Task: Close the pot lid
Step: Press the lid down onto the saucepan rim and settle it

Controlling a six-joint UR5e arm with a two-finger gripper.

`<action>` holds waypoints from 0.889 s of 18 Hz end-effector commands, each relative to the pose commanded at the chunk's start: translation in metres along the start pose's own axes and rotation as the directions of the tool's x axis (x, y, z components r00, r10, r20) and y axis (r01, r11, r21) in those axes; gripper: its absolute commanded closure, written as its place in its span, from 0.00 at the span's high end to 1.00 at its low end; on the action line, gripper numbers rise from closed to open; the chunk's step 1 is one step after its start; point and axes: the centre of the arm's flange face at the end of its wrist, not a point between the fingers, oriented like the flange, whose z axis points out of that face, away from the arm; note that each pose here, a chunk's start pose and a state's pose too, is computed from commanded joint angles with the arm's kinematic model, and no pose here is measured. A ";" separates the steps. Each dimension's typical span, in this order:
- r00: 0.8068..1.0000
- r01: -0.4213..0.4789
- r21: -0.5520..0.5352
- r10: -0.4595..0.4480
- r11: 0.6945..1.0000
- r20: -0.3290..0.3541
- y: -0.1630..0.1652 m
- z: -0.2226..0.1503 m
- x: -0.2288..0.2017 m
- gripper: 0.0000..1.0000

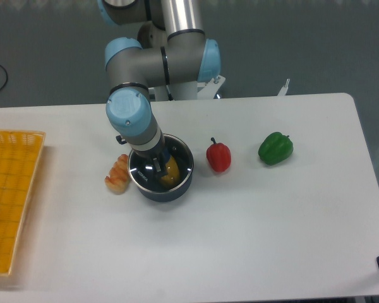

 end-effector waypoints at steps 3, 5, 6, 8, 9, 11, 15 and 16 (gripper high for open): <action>1.000 -0.008 0.000 0.008 1.000 0.000 -0.001 0.000 0.000 0.67; 1.000 -0.006 -0.002 0.006 1.000 -0.001 -0.001 0.001 0.001 0.67; 1.000 -0.006 -0.002 0.006 1.000 -0.001 -0.001 0.001 0.001 0.67; 1.000 -0.008 -0.007 0.008 1.000 -0.003 0.000 0.003 0.001 0.80; 1.000 -0.011 -0.019 0.011 1.000 -0.003 0.001 0.003 0.001 0.90; 0.999 -0.035 -0.060 0.035 0.998 -0.002 -0.002 0.006 0.002 0.91; 0.999 -0.032 -0.061 0.032 0.998 -0.003 -0.004 0.007 0.002 0.97; 0.999 -0.034 -0.059 0.034 0.998 -0.005 -0.004 0.007 0.002 0.97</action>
